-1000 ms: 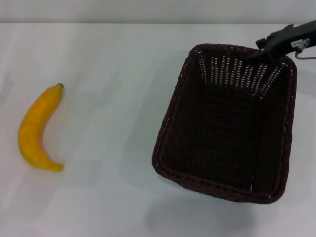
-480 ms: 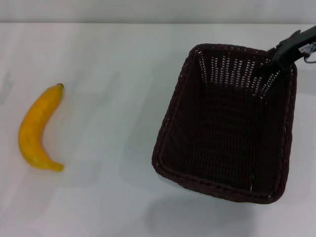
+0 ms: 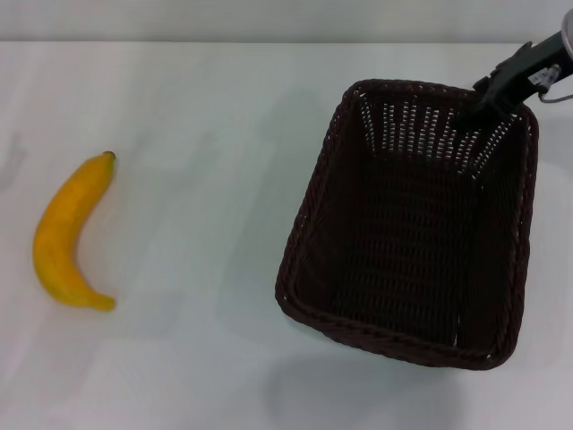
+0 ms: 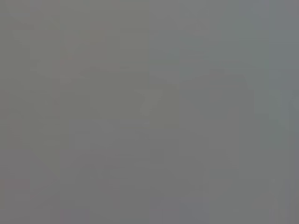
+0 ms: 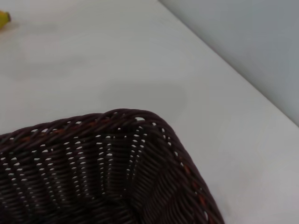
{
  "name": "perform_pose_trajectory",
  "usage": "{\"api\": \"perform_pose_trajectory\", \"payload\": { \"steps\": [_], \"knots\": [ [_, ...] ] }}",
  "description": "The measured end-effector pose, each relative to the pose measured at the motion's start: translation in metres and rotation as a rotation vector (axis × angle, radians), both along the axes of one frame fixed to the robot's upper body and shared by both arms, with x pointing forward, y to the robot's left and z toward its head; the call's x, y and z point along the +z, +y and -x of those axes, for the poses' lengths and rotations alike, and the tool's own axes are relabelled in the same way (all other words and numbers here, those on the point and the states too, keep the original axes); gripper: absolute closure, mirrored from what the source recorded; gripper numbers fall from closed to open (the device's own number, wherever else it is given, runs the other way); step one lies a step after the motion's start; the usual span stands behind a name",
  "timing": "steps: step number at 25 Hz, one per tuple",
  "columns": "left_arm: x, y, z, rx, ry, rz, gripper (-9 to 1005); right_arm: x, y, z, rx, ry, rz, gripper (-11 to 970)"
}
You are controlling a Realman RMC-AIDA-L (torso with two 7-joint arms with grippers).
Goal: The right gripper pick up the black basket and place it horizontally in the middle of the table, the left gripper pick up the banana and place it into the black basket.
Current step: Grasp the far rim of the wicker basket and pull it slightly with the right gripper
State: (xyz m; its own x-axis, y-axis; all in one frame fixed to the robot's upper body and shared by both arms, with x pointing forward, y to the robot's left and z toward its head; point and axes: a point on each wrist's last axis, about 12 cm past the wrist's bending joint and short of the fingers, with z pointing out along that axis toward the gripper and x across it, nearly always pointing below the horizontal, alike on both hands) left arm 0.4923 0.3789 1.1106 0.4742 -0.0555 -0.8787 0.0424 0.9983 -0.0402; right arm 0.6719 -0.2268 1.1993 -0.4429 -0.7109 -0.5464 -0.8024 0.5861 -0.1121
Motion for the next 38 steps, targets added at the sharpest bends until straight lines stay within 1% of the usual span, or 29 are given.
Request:
{"api": "perform_pose_trajectory", "payload": {
  "steps": [8,12,17,25,33,38],
  "knots": [
    [-0.001,-0.002,0.003,-0.010,-0.008,-0.002,116,-0.006,0.019,0.001,0.038,0.015,0.086,278],
    [-0.001,-0.002,0.003,-0.013,-0.010,-0.002,116,-0.008,0.026,0.001,0.055,0.024,0.109,278],
    [-0.006,-0.003,0.008,-0.019,-0.012,0.003,116,-0.011,0.033,0.002,0.074,0.035,0.134,279],
    [-0.007,-0.004,0.011,-0.025,-0.021,0.003,116,-0.013,0.037,0.003,0.073,0.042,0.145,279],
    [-0.006,-0.004,0.012,-0.029,-0.032,0.001,116,-0.006,0.033,0.001,0.011,0.025,0.140,280],
    [-0.005,-0.004,0.011,-0.030,-0.037,-0.001,116,-0.004,0.033,0.001,-0.001,0.010,0.190,387]
  ]
}}
